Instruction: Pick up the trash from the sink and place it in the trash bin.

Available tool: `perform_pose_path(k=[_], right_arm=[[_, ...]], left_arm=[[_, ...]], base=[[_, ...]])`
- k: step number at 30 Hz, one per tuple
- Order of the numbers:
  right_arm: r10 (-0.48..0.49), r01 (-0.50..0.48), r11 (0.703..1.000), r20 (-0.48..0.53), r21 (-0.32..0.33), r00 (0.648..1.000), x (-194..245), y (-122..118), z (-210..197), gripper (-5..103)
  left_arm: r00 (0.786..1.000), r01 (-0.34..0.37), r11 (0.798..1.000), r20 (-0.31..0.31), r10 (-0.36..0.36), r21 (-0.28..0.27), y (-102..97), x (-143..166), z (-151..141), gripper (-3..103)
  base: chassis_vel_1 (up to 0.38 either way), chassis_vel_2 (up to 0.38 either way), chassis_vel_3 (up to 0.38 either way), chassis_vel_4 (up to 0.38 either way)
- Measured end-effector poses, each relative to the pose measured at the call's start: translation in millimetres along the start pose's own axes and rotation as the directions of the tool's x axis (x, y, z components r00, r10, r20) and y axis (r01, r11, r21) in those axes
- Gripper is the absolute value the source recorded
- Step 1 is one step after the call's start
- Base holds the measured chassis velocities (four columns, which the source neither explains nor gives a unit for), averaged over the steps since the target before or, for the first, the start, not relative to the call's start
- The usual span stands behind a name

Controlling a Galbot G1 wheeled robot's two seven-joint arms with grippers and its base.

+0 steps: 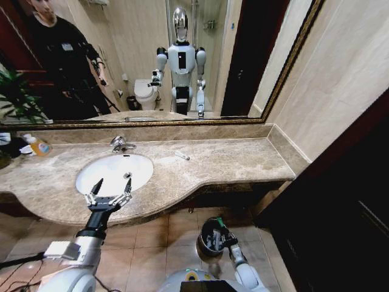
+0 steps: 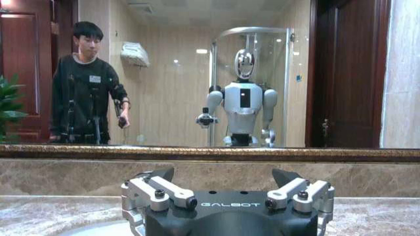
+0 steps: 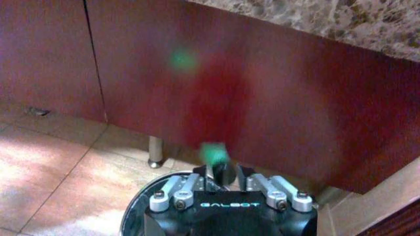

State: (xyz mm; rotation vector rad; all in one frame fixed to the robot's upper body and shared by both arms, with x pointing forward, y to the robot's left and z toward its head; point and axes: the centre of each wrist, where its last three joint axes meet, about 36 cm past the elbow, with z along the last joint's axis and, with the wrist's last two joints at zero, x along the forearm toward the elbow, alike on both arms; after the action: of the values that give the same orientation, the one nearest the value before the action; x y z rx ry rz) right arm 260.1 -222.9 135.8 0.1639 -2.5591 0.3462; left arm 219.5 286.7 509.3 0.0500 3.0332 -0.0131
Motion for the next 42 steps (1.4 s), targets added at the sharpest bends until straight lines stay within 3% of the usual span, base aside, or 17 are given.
perform_pose_path(k=[5, 8, 10, 13, 19, 32, 42], right_arm=[[-0.002, 0.002, 1.0, 0.001, 0.01, 1.0, -0.1, 3.0, 5.8, 46], [0.014, -0.014, 1.0, 0.013, 0.014, 1.0, 0.6, 2.6, 7.5, 62], [0.017, -0.017, 1.0, 0.018, 0.013, 1.0, 1.5, 1.8, 6.5, 62], [0.033, -0.033, 0.999, 0.045, -0.003, 0.998, 8.1, -4.1, -1.3, 79], [0.043, -0.042, 0.999, 0.066, -0.018, 0.997, 21.9, -8.2, -6.8, 98], [0.116, -0.107, 0.993, 0.221, -0.052, 0.968, 77.0, -8.9, -36.5, 100], [0.13, -0.105, 0.99, 0.344, -0.091, 0.93, 91.3, -20.9, -107.8, 100]], left_arm=[[1.0, 0.0, 1.0, 0.0, 0.0, 0.0, 0.0, 0.0, 0.0, 100], [1.0, 0.0, 1.0, 0.0, 0.0, 0.0, 0.0, 0.0, 0.0, 100], [1.0, 0.0, 1.0, 0.0, 0.0, 0.0, 0.0, 0.0, 0.0, 100], [1.0, 0.0, 1.0, 0.0, 0.0, 0.0, 0.0, 0.0, 0.0, 100], [1.0, 0.0, 1.0, 0.0, 0.0, 0.0, 0.0, 0.0, 0.0, 100], [1.0, 0.0, 1.0, 0.0, 0.0, 0.0, 0.0, 0.0, 0.0, 100], [1.0, 0.0, 1.0, 0.0, 0.0, 0.0, 0.0, 0.0, 0.0, 100]], base=[[0.0, 0.0, 0.0, 0.0], [0.0, 0.0, 0.0, 0.0], [0.0, 0.0, 0.0, 0.0], [0.0, 0.0, 0.0, 0.0], [0.0, 0.0, 0.0, 0.0], [0.0, 0.0, 0.0, 0.0], [0.0, 0.0, 0.0, 0.0]])
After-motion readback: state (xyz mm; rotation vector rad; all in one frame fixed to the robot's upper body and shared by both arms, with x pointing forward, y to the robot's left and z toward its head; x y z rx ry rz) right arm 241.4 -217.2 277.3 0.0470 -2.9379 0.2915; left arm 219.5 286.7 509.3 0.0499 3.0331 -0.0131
